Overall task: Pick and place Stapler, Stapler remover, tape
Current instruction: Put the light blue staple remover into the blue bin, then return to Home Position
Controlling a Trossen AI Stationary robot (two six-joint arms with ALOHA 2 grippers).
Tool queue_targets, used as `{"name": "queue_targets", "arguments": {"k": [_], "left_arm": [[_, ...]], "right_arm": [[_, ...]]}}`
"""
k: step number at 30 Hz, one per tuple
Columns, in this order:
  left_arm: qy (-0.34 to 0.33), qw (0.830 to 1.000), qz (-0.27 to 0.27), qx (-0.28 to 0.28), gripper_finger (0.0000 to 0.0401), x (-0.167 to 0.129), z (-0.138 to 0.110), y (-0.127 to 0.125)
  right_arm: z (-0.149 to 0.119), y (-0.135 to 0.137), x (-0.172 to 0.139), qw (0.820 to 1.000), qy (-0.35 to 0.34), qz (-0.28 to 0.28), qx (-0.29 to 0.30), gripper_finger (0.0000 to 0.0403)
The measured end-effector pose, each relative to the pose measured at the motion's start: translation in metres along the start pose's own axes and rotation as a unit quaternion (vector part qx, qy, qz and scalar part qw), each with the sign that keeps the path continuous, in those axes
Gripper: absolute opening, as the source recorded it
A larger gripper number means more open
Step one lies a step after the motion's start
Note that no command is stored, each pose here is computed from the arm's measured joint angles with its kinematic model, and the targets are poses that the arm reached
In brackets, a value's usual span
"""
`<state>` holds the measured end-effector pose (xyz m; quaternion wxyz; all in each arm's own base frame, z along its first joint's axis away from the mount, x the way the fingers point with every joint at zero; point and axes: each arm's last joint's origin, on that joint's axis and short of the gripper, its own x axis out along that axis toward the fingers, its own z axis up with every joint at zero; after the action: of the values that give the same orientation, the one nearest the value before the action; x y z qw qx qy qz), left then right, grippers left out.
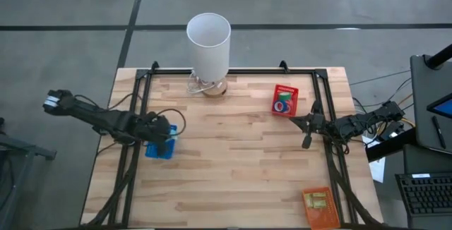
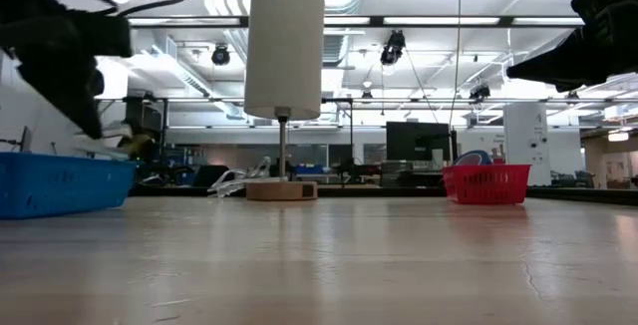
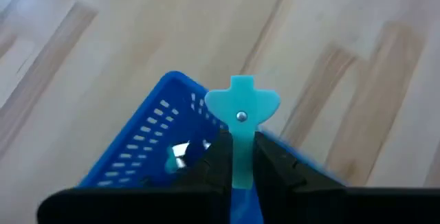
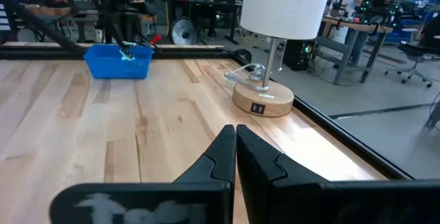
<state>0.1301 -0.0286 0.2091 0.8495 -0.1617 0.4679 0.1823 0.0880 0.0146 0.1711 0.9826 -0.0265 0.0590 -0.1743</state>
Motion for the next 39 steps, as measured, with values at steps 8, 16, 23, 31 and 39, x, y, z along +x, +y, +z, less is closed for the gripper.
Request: {"name": "queue_targets", "arguments": {"k": [8, 16, 23, 31, 39], "left_arm": [[-0.02, 0.999, -0.022, -0.03, 0.005, -0.008, -0.015, 0.016], [0.017, 0.998, -0.005, -0.054, 0.0046, -0.007, -0.031, 0.028], [0.017, 0.99, -0.049, -0.128, 0.0082, -0.001, -0.029, 0.022], [-0.064, 0.993, -0.002, -0.1, 0.0135, -0.001, -0.023, 0.023], [-0.257, 0.955, -0.14, 0.051, 0.0062, 0.003, -0.003, 0.002]], "right_arm": [[0.0, 0.0, 0.0, 1.0, 0.0, 0.0, 0.0, 0.0009], [0.0, 0.0, 0.0, 1.0, 0.0, 0.0, 0.001, 0.0009], [0.0, 0.0, 0.0, 1.0, 0.0, 0.0, 0.0, 0.0009], [0.0, 0.0, 0.0, 1.0, 0.0, 0.0, 0.0, 0.0009], [0.0, 0.0, 0.0, 1.0, 0.0, 0.0, 0.0, 0.0009]]}}
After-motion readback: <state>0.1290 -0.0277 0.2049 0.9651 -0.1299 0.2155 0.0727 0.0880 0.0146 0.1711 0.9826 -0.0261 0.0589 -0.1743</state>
